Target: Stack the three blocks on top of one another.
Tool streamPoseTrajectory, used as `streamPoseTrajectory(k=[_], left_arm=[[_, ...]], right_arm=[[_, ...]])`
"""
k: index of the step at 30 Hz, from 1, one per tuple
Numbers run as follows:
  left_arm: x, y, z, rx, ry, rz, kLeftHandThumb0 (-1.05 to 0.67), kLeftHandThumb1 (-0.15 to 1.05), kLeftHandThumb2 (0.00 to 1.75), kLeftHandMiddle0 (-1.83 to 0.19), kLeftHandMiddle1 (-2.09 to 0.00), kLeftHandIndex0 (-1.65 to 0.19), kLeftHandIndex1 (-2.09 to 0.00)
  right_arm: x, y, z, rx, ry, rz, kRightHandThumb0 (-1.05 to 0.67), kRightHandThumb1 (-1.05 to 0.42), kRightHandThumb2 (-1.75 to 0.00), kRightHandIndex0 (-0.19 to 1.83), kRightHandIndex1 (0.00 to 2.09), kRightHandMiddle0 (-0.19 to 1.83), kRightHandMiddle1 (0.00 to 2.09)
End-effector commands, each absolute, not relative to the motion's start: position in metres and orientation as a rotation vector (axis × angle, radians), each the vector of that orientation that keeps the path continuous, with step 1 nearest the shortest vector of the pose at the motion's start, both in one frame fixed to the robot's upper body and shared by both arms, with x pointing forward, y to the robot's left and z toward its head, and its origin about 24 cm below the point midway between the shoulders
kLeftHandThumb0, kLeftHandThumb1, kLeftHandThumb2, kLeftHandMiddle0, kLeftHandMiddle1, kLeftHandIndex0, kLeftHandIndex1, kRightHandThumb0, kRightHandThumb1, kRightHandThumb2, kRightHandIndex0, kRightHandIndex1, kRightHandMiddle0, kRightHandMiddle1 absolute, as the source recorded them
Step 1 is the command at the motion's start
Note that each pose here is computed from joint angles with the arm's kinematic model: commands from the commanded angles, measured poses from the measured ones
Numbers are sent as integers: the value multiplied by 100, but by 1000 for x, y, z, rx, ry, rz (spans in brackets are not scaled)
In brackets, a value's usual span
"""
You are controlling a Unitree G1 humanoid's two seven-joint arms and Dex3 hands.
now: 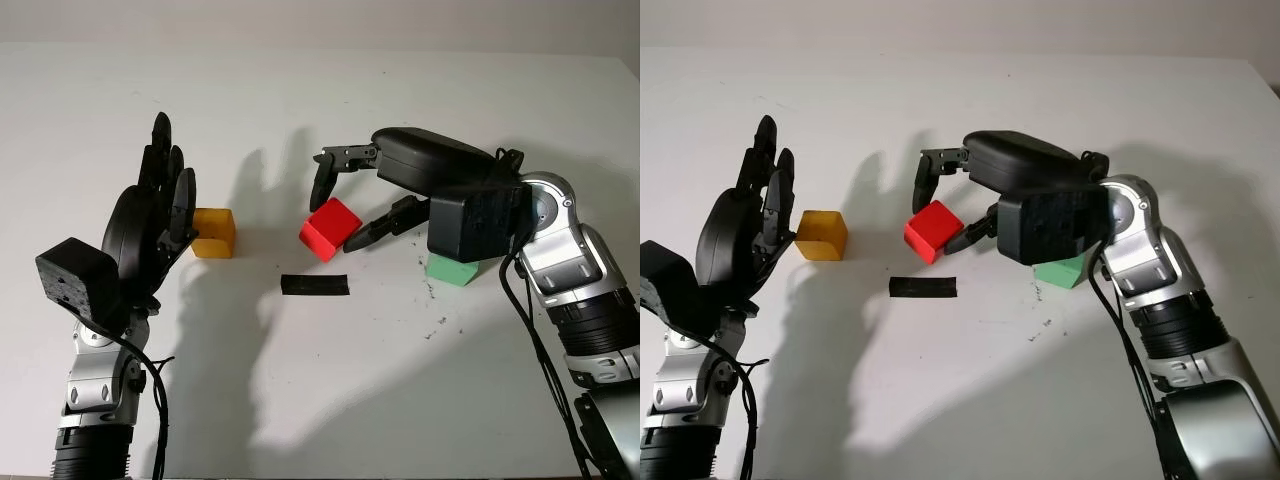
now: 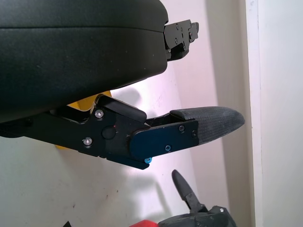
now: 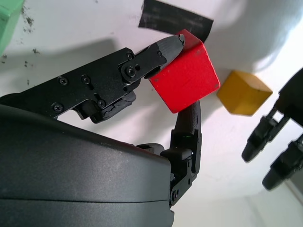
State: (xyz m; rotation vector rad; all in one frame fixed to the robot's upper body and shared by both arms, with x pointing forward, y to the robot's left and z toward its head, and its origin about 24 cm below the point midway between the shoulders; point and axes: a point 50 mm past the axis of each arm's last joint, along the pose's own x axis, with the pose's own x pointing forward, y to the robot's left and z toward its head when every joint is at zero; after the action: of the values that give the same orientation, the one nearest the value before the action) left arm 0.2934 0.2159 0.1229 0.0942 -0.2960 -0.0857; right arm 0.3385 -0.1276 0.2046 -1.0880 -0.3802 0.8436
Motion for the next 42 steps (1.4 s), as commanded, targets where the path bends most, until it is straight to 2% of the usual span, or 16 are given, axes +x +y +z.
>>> streamPoseTrajectory(k=[1,7,15,22,42], left_arm=[[292,217,127,116,-310,-86,-75,105,61,19,0,19,0],[291,216,128,116,-316,-84,-74,105,62,19,-1,19,0],[290,215,127,106,-308,-81,-75,105,61,19,0,19,0],[289,214,126,119,-304,-78,-75,105,61,19,0,19,0],[287,214,125,113,-300,-70,-75,105,61,19,0,19,0]], right_arm=[[341,-123,209,-1097,-400,915,-40,-94,-5,28,0,43,139],[346,-121,210,-1195,-397,1033,-48,-93,-5,22,0,45,143],[353,-117,221,-1264,-416,1127,-48,-96,-6,13,0,42,142],[353,-108,227,-1334,-515,1129,-48,-97,-6,11,2,42,143],[355,-89,217,-1314,-583,1173,-42,-99,-6,10,5,36,145]])
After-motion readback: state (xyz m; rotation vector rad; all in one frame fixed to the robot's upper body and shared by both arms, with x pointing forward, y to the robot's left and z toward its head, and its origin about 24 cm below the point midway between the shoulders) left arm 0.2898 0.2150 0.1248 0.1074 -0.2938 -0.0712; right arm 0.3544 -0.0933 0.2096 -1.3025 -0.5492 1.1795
